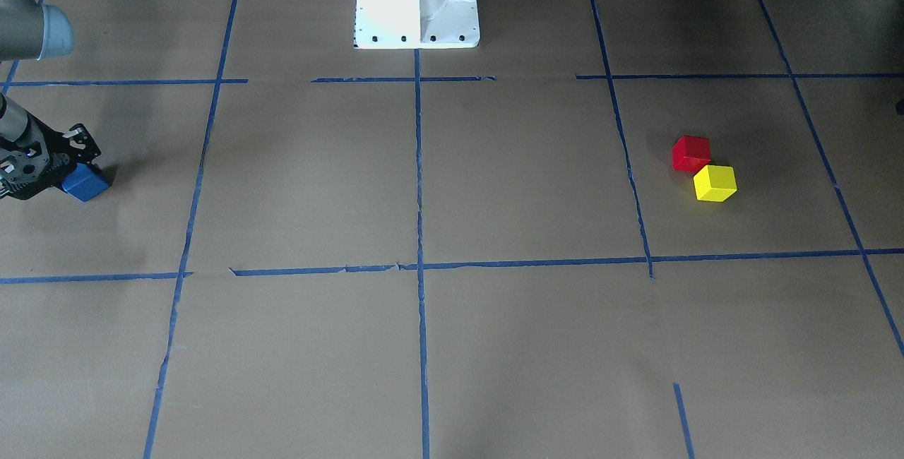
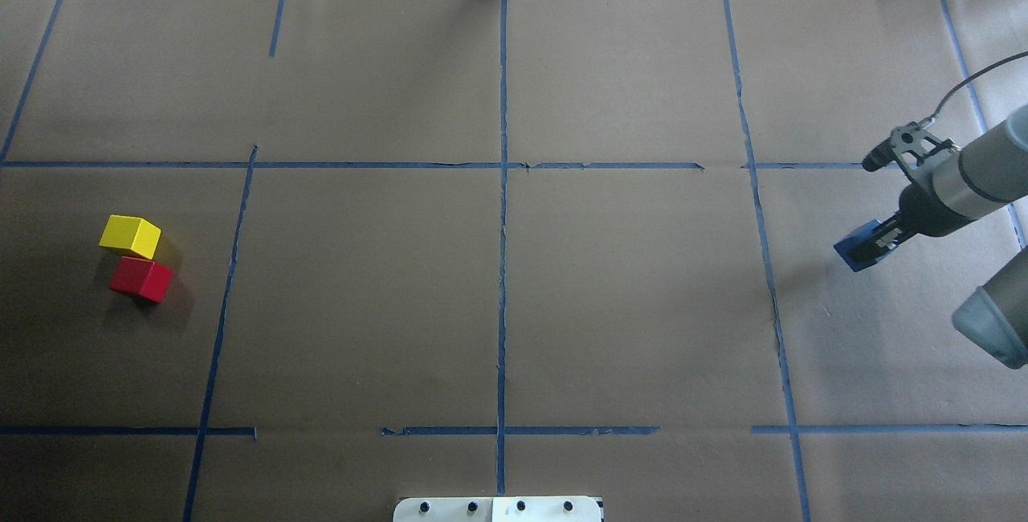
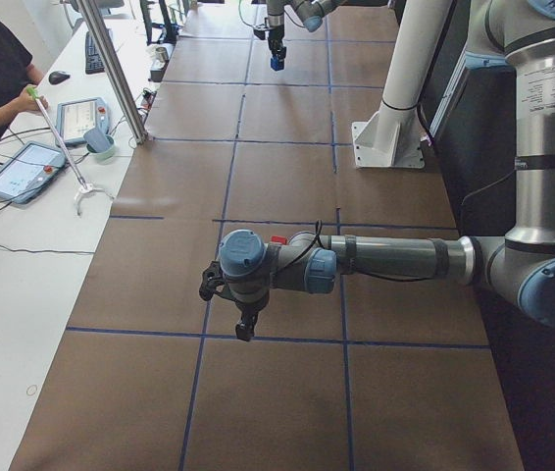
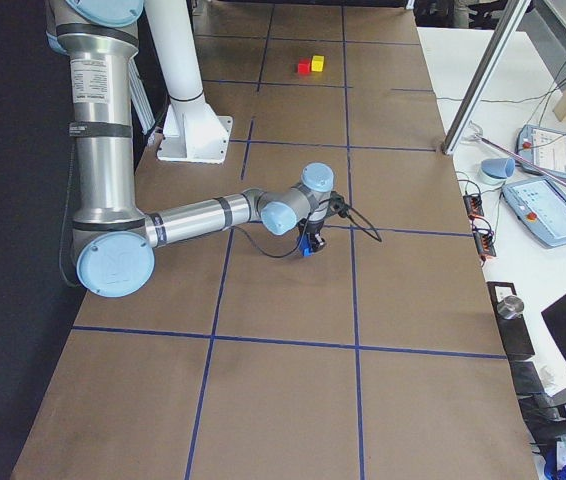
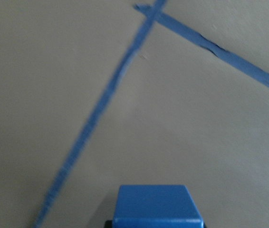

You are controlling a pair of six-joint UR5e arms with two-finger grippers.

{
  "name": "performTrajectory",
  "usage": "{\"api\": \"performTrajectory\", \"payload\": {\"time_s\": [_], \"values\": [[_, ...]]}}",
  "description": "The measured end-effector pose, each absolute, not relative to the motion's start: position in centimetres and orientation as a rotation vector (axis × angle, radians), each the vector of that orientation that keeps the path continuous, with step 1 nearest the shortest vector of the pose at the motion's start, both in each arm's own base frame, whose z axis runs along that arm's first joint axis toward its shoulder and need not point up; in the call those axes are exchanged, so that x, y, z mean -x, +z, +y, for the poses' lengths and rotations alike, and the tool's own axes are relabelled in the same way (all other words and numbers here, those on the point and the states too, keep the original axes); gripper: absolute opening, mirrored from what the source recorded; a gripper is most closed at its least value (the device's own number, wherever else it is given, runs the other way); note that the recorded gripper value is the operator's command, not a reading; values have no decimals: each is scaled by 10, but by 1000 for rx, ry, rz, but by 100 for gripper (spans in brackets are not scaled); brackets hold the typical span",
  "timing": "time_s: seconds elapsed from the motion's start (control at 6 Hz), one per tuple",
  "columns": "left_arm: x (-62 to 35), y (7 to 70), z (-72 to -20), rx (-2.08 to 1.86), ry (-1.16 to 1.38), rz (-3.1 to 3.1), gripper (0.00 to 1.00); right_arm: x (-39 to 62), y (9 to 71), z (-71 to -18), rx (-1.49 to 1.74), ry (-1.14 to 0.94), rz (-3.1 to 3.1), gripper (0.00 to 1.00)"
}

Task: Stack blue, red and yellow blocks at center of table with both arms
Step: 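Carry the blue cube with the right gripper to the table centre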

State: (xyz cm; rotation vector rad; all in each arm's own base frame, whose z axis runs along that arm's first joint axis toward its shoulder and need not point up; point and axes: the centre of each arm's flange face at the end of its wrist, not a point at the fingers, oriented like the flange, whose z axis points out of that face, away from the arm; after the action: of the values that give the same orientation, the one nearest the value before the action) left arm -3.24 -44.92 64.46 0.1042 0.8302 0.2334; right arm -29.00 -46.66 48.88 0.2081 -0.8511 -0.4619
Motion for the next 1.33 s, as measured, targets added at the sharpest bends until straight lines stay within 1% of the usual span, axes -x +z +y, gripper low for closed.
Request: {"api": "performTrajectory", "payload": {"time_s": [0.17, 0.5, 0.67, 0.83, 1.17, 1.33], "values": [[32, 644, -449, -105, 233, 840, 100, 342, 431, -468, -182, -363, -914, 0], [30, 642, -449, -106, 232, 863, 100, 456, 320, -452, -130, -183, -987, 0], [30, 642, -449, -106, 232, 866, 100, 504, 273, -452, -93, -100, -989, 0], [30, 642, -449, -106, 232, 867, 100, 540, 241, -457, -55, -25, -977, 0], [30, 641, -449, -107, 233, 867, 100, 583, 210, -454, 25, 98, -959, 7], [30, 640, -449, -108, 233, 867, 100, 594, 209, -450, 31, 119, -945, 24]]}}
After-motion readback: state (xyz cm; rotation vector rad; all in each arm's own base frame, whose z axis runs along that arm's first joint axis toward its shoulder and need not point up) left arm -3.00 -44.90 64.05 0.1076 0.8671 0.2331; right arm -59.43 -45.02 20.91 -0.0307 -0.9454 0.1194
